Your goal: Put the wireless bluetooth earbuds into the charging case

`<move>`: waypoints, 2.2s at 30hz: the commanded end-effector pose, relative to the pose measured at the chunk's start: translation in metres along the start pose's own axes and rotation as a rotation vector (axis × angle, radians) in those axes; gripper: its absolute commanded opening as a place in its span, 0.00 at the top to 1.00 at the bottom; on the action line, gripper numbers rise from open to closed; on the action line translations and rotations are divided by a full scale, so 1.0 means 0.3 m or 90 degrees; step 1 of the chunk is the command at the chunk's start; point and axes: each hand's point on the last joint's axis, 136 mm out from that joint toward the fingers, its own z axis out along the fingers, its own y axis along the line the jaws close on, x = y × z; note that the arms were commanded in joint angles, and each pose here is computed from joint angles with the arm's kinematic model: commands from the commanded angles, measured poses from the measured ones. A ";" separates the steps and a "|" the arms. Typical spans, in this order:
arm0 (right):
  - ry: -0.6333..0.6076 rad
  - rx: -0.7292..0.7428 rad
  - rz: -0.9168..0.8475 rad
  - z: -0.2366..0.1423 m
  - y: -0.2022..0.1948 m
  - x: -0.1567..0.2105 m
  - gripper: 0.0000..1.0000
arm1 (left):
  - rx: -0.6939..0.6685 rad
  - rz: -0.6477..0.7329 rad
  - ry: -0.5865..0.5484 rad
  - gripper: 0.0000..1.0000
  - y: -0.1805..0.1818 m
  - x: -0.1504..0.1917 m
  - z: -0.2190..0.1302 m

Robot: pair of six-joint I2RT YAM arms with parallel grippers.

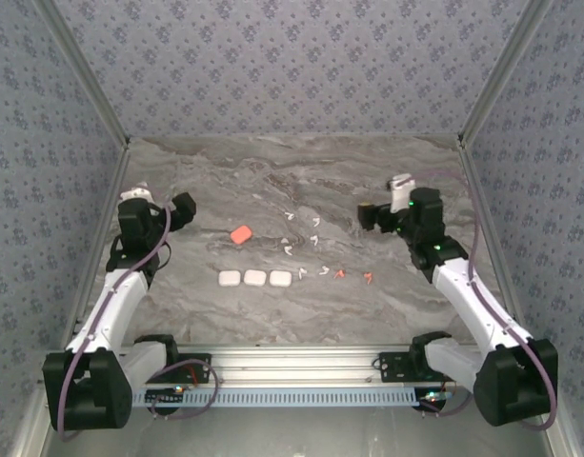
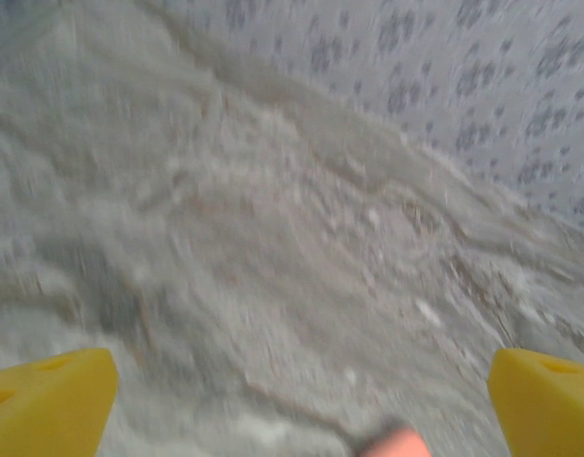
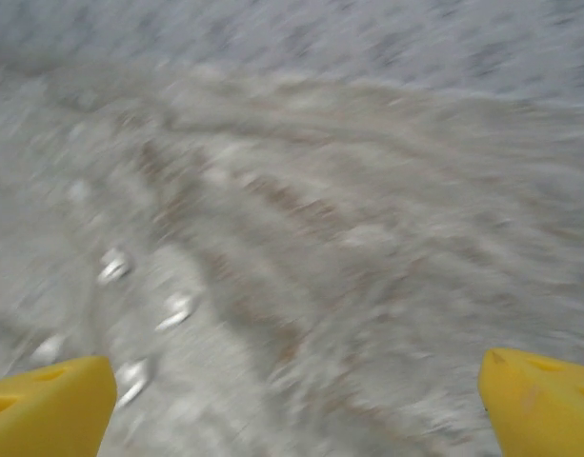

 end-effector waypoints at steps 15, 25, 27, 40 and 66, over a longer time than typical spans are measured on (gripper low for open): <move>0.413 -0.302 -0.449 0.148 0.639 0.384 0.04 | -0.007 -0.176 0.149 0.01 0.033 0.232 -0.062; 0.441 -0.353 -0.588 0.230 0.732 0.534 0.04 | -0.016 -0.176 0.146 0.01 0.039 0.227 -0.060; 0.443 -0.356 -0.597 0.241 0.742 0.545 0.06 | -0.019 -0.176 0.145 0.01 0.042 0.225 -0.059; 0.478 -0.349 -0.630 0.284 0.753 0.636 0.28 | -0.020 -0.172 0.147 0.01 0.032 0.209 -0.054; 0.021 -0.218 -0.501 0.038 0.560 0.018 0.59 | 0.493 0.009 0.290 0.06 -0.642 0.152 -0.257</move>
